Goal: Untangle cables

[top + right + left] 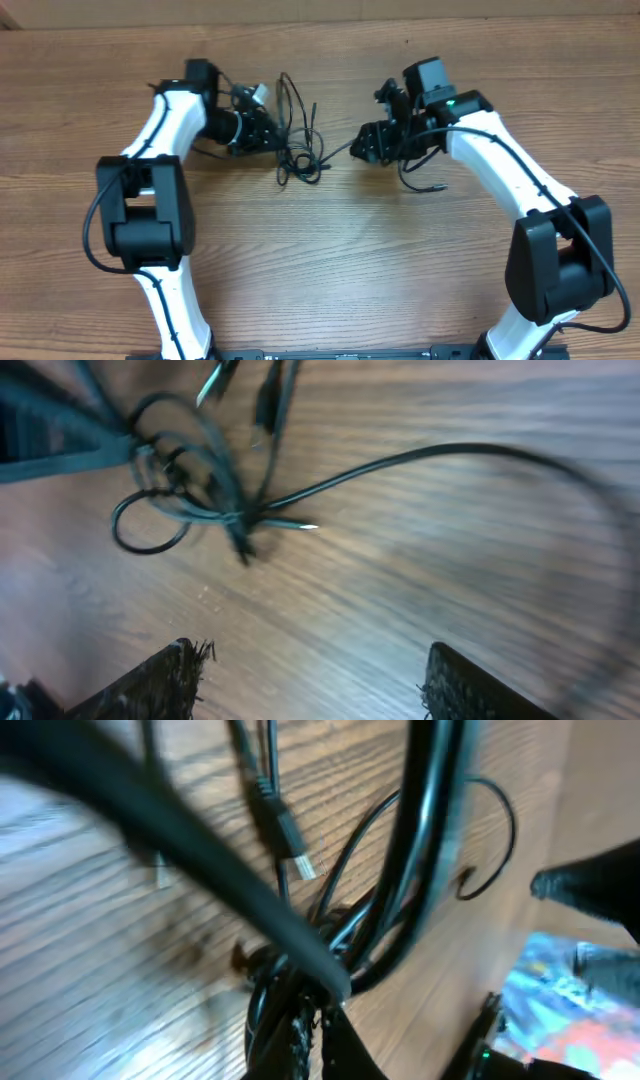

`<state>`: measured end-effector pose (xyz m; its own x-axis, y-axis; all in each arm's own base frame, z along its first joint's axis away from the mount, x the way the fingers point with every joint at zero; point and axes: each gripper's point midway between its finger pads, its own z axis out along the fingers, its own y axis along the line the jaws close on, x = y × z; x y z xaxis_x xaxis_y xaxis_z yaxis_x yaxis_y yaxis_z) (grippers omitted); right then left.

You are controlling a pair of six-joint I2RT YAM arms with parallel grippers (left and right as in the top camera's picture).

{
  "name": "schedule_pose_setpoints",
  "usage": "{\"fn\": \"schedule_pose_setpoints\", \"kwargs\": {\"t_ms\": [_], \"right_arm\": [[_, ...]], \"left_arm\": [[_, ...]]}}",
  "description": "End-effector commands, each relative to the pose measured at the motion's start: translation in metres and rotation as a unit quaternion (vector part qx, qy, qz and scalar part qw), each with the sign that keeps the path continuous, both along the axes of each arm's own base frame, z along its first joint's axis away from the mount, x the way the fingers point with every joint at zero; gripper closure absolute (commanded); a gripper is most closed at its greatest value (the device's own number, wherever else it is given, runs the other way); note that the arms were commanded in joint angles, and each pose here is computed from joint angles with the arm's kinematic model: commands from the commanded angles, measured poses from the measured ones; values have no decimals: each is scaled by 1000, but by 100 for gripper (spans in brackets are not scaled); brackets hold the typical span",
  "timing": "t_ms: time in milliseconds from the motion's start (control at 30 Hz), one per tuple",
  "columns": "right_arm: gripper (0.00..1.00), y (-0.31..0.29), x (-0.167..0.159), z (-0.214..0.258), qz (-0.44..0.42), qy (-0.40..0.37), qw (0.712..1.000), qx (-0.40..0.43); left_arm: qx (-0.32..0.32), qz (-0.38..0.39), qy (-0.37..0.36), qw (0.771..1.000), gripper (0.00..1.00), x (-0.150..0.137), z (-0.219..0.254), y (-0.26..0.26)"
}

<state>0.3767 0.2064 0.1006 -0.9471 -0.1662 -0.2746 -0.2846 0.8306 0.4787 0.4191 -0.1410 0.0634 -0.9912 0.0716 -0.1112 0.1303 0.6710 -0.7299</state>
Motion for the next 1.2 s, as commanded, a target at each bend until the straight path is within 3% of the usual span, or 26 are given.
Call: {"fn": "schedule_pose_setpoints", "kwargs": {"t_ms": [0,167,267,500,800,933,1033,1167], "right_arm": [[29,19,-13,-4,32,1,999,11],[31,43,-16,-9,56,-29,998,17],[42,52,-14,-13,62,-52,997,13],[45,54,-3,-25,-3,-63,998,-1],[52,58,2,-59,-70,-6,997,13],[55,74,-4,-75,-48,27,997,54],[62,77,-2,-84,-64,42,995,61],[82,79,1,-89,-78,48,994,66]], "left_arm": [[26,-1,12,1000,96,-4,-6,-11],[24,-7,11,1000,96,-5,-6,-18],[24,-6,12,1000,96,-5,-6,-17],[24,-3,14,1000,96,-5,-6,-17],[23,0,15,1000,96,-4,-6,-19],[20,0,17,1000,96,-4,-5,-19],[20,-4,16,1000,96,-5,-5,-22],[20,-8,13,1000,96,-5,-5,-26]]}}
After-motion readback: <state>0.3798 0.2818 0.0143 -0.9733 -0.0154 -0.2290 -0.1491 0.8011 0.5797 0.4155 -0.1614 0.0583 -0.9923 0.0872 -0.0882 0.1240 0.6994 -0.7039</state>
